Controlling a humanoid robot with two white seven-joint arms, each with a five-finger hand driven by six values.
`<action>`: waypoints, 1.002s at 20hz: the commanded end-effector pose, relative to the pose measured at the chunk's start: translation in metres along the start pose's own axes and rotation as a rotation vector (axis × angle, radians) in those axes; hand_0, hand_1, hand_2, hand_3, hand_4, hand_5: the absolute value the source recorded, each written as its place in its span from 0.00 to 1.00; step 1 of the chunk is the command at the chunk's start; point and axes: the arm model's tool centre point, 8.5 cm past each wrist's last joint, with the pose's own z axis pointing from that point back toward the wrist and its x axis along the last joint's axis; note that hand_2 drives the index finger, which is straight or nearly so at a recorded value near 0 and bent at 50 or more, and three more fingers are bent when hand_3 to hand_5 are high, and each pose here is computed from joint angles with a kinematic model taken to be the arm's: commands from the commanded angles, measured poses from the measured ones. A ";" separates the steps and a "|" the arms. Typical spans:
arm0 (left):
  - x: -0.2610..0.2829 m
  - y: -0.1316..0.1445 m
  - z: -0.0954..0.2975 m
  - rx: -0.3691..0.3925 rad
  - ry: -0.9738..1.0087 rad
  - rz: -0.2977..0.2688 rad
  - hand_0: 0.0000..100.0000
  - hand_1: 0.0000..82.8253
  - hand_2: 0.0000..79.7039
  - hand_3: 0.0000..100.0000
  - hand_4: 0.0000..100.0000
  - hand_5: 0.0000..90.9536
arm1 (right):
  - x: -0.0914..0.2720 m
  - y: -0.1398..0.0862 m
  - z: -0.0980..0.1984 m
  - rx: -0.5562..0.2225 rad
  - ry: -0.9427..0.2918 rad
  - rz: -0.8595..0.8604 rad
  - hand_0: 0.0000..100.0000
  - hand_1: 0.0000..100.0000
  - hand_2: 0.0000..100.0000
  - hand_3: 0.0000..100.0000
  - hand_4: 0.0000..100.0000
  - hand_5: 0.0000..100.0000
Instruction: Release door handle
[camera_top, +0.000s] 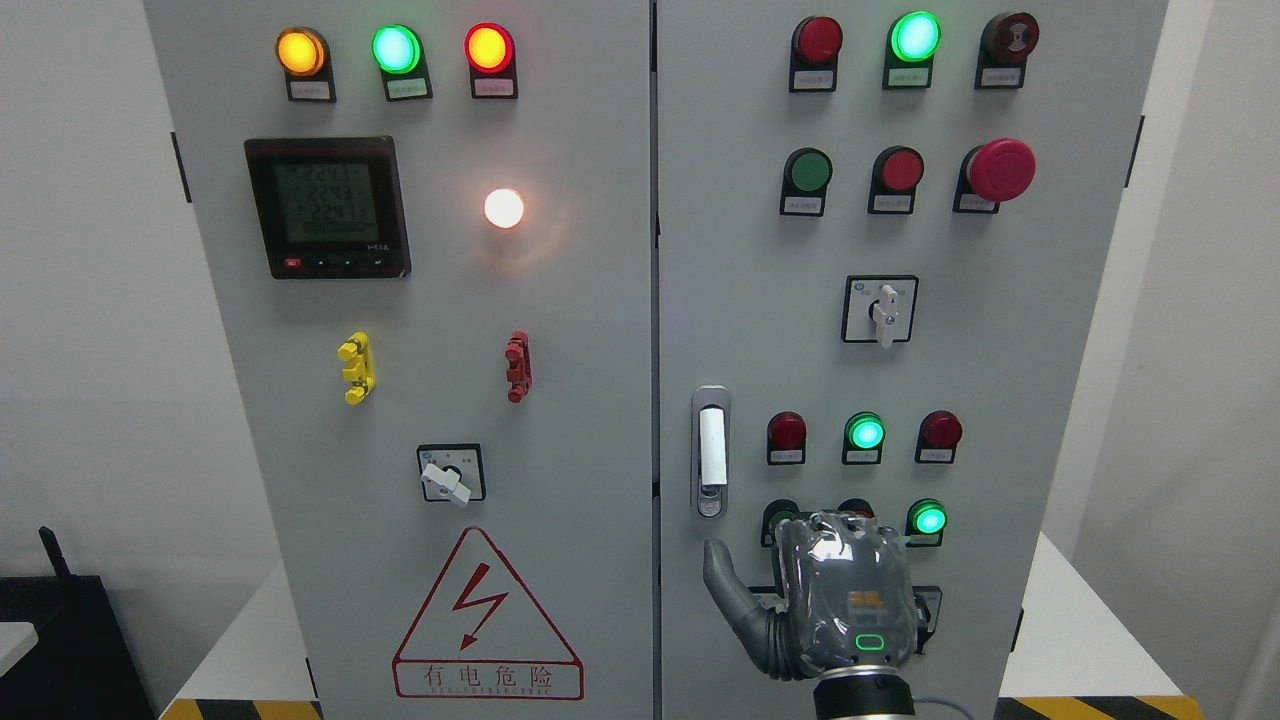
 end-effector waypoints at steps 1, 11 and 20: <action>-0.006 0.001 0.001 0.004 0.017 0.013 0.12 0.47 0.00 0.00 0.00 0.00 | 0.011 -0.009 -0.006 -0.025 -0.029 -0.007 0.33 0.00 0.99 1.00 0.91 0.90; -0.005 0.001 0.001 0.004 0.015 0.013 0.12 0.47 0.00 0.00 0.00 0.00 | 0.015 -0.011 -0.015 -0.018 -0.040 -0.005 0.33 0.00 0.99 1.00 0.91 0.90; -0.005 0.001 0.001 0.004 0.015 0.013 0.12 0.47 0.00 0.00 0.00 0.00 | 0.017 -0.011 -0.027 -0.019 -0.042 -0.003 0.33 0.00 0.99 1.00 0.91 0.90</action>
